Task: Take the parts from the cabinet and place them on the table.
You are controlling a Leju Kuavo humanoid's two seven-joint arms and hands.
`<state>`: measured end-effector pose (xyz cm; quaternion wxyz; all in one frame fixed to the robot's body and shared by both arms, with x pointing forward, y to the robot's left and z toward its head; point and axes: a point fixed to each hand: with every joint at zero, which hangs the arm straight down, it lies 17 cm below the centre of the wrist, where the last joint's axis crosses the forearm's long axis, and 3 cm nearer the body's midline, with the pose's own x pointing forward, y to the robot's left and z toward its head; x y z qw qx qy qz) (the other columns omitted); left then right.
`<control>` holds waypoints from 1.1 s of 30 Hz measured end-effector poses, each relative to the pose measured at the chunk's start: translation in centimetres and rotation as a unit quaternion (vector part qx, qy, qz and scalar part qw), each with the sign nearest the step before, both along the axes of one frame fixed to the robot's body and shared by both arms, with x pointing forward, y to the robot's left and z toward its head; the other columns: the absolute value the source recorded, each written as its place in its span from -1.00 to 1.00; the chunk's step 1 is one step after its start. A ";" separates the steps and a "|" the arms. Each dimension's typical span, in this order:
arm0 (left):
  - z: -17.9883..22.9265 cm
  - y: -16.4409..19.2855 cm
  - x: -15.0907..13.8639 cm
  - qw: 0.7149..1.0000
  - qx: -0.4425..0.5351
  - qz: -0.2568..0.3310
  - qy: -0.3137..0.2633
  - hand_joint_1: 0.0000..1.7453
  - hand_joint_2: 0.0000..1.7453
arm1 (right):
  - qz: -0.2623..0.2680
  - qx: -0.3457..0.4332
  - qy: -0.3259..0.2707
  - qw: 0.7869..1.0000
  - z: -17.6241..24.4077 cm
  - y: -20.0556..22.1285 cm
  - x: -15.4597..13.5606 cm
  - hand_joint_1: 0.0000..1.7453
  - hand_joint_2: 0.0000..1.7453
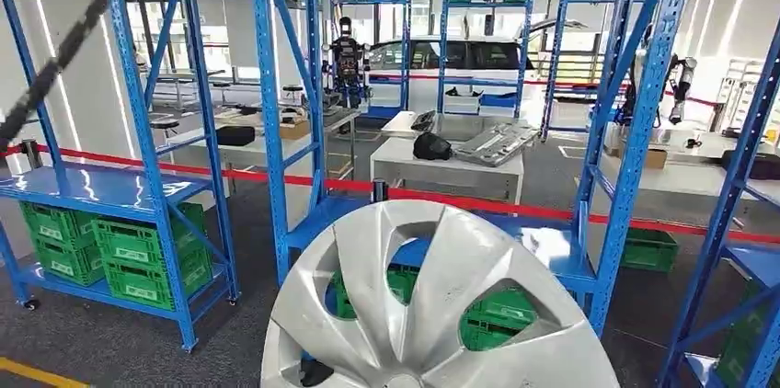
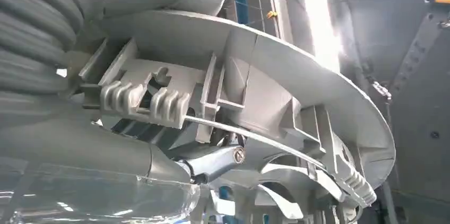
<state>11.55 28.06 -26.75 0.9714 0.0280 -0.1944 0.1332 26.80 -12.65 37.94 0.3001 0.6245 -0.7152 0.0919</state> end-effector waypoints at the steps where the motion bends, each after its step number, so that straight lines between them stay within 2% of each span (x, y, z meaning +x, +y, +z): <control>1: 0.0 0.0 0.0 1.000 0.000 0.000 0.000 -1.00 1.00 | 0.000 -0.001 0.001 1.000 -0.1 0.0 0.0 1.00 1.00; 25: -0.1 0.2 -0.5 1.000 0.002 -0.005 0.005 -1.00 1.00 | -0.008 0.008 0.007 1.000 -0.2 -0.2 0.0 1.00 1.00; 33: -0.1 0.1 -0.4 1.000 0.000 -0.003 0.005 -1.00 1.00 | -0.032 0.000 0.015 0.999 -0.7 -0.6 0.6 1.00 1.00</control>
